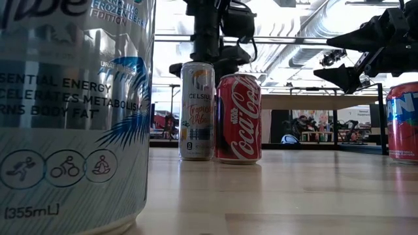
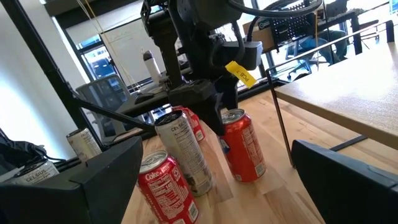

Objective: Place canned beverage on shelf
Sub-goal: Move the left red soda can to the middle of the table, then put the top the white yellow soda can on the shelf

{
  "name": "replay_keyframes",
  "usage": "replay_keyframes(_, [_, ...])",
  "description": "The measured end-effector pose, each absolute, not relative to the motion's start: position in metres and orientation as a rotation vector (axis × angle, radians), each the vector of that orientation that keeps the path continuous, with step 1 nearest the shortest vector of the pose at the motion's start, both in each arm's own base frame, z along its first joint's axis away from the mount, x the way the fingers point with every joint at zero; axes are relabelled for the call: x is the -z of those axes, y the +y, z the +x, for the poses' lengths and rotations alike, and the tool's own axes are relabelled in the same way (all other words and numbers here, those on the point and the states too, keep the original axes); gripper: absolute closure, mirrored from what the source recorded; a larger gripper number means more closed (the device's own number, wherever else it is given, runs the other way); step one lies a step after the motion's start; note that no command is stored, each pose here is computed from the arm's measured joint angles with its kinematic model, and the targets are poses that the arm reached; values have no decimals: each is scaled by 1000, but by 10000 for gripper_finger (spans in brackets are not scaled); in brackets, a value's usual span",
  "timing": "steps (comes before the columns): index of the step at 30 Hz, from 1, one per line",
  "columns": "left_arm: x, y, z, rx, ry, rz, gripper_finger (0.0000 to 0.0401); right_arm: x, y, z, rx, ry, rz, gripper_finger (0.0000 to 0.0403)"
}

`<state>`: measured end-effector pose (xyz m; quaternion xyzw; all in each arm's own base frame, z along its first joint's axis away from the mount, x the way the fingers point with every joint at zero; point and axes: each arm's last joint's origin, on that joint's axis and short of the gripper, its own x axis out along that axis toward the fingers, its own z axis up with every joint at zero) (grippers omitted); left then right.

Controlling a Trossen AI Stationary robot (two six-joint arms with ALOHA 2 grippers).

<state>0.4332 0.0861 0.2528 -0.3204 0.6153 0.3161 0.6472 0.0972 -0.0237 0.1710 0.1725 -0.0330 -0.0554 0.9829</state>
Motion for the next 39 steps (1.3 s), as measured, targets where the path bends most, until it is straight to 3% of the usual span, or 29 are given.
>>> replay_keyframes(11, [-311, 67, 416, -726, 1304, -664, 84, -171, -24, 97, 112, -66, 347, 4])
replay_keyframes(18, [-349, 18, 388, -885, 1116, -539, 84, -171, -24, 97, 112, -62, 349, 4])
replay_keyframes(25, [-340, -22, 350, -1042, 1016, -714, 84, -171, -24, 97, 112, -61, 348, 4])
replay_keyframes(31, [-327, -70, 324, -1043, 877, -874, 84, -169, -24, 97, 115, -48, 352, 4])
replay_keyframes(39, [-317, -111, 322, -873, 735, -734, 84, -166, -24, 97, 121, -19, 358, 4])
